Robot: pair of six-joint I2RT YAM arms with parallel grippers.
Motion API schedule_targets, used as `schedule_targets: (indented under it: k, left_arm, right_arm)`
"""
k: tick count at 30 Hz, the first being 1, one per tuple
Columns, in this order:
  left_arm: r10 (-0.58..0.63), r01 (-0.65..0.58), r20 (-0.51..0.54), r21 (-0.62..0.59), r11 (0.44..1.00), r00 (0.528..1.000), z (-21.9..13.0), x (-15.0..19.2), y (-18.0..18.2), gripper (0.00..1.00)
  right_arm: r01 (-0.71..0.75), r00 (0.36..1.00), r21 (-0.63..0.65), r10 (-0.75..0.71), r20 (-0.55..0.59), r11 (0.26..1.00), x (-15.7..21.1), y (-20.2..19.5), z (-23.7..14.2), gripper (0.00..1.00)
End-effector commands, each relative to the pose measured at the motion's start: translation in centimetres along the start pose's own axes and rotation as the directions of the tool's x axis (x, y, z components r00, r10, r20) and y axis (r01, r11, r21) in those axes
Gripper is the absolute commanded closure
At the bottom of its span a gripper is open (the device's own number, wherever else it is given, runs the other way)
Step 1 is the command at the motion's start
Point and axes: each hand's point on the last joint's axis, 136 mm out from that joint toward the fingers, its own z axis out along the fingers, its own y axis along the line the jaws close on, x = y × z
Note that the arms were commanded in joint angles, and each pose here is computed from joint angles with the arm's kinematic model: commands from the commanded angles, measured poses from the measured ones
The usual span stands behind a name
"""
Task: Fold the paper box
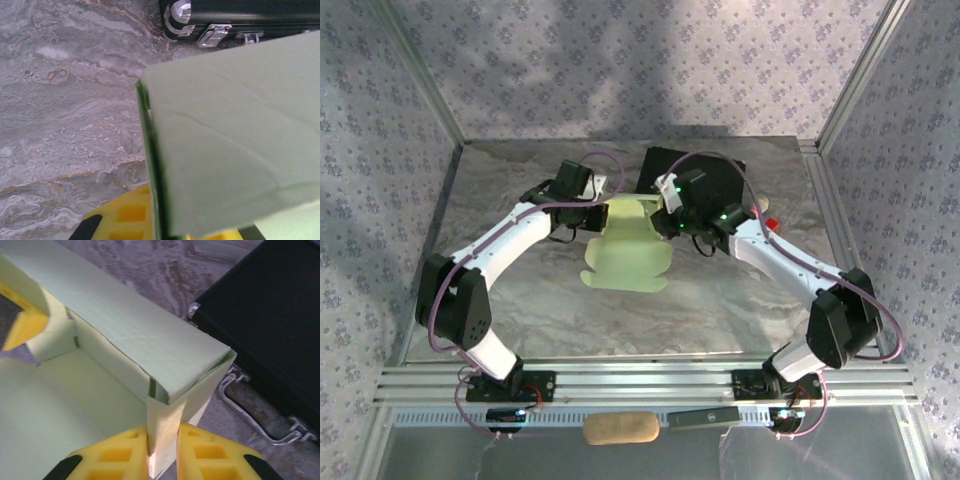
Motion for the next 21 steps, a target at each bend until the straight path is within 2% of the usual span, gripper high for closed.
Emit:
schedule_targets:
  k: [1,4,11,18,21]
  left_arm:
    - [0.047,-0.052,0.050,0.091,0.994,0.998,-1.3,-1.8,-2.7,1.00]
    - [0.050,-0.054,0.048,0.089,0.995,0.998,-1.3,-1.7,-2.7,1.00]
    - [0.051,-0.055,0.045,0.086,0.995,0.998,-1.3,-1.7,-2.8,1.00]
    - [0.055,-0.059,0.048,0.085,0.995,0.997,-1.5,-1.7,-2.8,1.00]
    - [0.056,-0.060,0.050,0.085,0.995,0.997,-1.6,-1.7,-2.9,1.00]
  right_arm:
    - [0.009,1.000,0.132,-0.008,-0.009,0.991,-0.5,-0.2,1.0,0.89]
    - [-0.003,1.000,0.233,0.007,-0.015,0.972,-0.5,-0.4,1.6,1.00]
    - [-0.060,0.998,0.477,0.067,0.003,0.877,0.0,-0.8,1.7,1.00]
    - [-0.109,0.994,0.420,0.109,0.023,0.901,-0.5,-0.3,2.4,1.00]
    - [-0.118,0.993,0.359,0.116,0.027,0.926,-1.0,-0.3,2.7,0.93]
